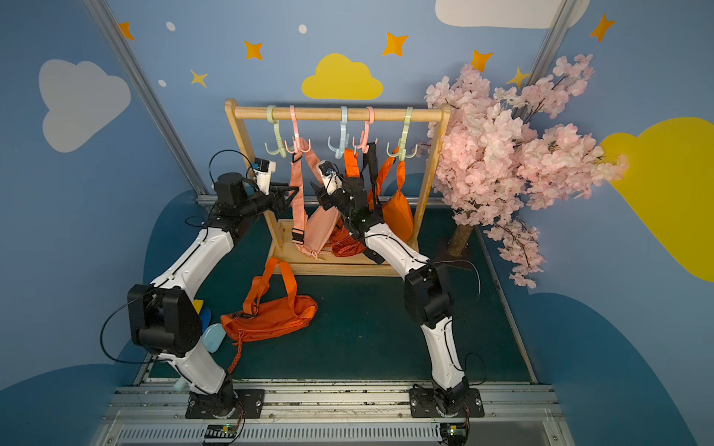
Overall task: Take the bag off the hook
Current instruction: Pick up the bag from the hook.
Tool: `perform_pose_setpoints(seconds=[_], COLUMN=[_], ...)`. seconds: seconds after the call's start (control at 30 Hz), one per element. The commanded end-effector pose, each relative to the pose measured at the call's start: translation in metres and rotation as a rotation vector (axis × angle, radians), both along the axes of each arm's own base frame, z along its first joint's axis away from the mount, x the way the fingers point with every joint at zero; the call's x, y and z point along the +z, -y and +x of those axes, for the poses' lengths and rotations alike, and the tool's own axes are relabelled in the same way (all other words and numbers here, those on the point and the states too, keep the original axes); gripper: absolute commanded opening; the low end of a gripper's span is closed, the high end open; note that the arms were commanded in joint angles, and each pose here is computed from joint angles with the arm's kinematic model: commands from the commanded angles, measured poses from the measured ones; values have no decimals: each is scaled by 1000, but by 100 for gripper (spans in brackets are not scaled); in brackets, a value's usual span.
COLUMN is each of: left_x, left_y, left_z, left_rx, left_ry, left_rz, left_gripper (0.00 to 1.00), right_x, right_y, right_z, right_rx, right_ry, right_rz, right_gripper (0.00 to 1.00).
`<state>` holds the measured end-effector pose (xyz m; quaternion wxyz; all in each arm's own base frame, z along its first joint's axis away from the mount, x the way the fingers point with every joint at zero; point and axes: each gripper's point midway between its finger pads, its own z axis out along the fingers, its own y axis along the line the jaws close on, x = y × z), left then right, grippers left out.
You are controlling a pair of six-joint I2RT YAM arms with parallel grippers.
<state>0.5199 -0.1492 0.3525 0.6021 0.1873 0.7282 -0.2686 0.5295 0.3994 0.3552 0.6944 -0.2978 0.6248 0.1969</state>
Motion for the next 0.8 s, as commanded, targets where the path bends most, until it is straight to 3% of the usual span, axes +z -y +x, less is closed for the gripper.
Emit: perform_pose_setpoints(seconds=[0.0, 0.27, 0.4, 0.6, 0.77], left_x=[7, 3, 4, 6, 12], left_y=[0, 1, 1, -1, -1], left_z=[6, 11, 14, 17, 17], left_rx=[-10, -11, -7, 5, 12], left_ry=[28, 30, 35, 37, 41], left_rz=[-6, -13, -16, -20, -33], left_gripper=[48, 47, 41, 26, 12], right_x=[18, 18, 16, 15, 24], right_y=[8, 8, 9, 1, 0], right_z=[9, 12, 16, 12, 7], right_rx=[-22, -1, 4, 56, 81], right_ry=[37, 33, 17, 6, 14], right_rz=[59, 94, 112, 112, 119], right_gripper=[59, 59, 56, 38, 6])
